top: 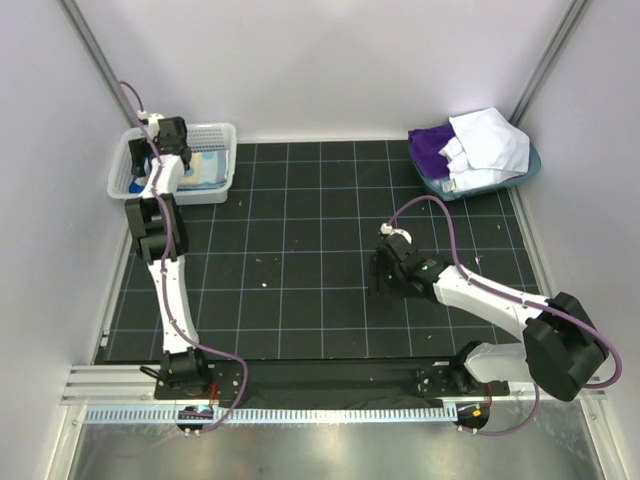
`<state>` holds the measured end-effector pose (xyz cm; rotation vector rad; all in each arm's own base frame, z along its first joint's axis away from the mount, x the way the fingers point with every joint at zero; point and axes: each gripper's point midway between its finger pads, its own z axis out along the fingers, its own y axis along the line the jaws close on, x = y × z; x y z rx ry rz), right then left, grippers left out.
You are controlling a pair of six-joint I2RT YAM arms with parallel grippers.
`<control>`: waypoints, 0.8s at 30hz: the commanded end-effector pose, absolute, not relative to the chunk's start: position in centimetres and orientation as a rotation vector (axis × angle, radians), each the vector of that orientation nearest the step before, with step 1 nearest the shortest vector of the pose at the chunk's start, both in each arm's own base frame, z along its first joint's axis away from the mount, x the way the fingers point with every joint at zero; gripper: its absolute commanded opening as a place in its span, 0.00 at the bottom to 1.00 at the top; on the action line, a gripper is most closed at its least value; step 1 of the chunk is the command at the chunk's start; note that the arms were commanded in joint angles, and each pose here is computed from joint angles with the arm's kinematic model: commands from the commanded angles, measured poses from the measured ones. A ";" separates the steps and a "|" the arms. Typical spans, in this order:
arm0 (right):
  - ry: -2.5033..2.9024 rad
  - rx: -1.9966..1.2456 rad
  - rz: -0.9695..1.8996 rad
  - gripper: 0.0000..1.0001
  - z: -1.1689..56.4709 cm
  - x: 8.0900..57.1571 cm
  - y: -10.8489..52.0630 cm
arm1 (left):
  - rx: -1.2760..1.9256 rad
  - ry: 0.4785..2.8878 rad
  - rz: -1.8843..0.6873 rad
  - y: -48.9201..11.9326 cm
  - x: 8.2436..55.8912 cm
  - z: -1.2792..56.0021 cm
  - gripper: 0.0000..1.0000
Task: Fold and stack the towels
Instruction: Neatly place the folded towel into the bin
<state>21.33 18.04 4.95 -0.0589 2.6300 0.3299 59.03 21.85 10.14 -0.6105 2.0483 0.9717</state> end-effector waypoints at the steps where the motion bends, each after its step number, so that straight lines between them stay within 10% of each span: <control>1: 2.565 -0.055 0.352 0.56 6.3 22.6 18.8 | -0.679 1.900 0.853 19.4 59.5 17.3 0.85; 24: 2.321 0.007 0.230 0.56 14.1 28.0 18.1 | -0.504 2.001 0.413 -5.8 49.3 18.8 0.84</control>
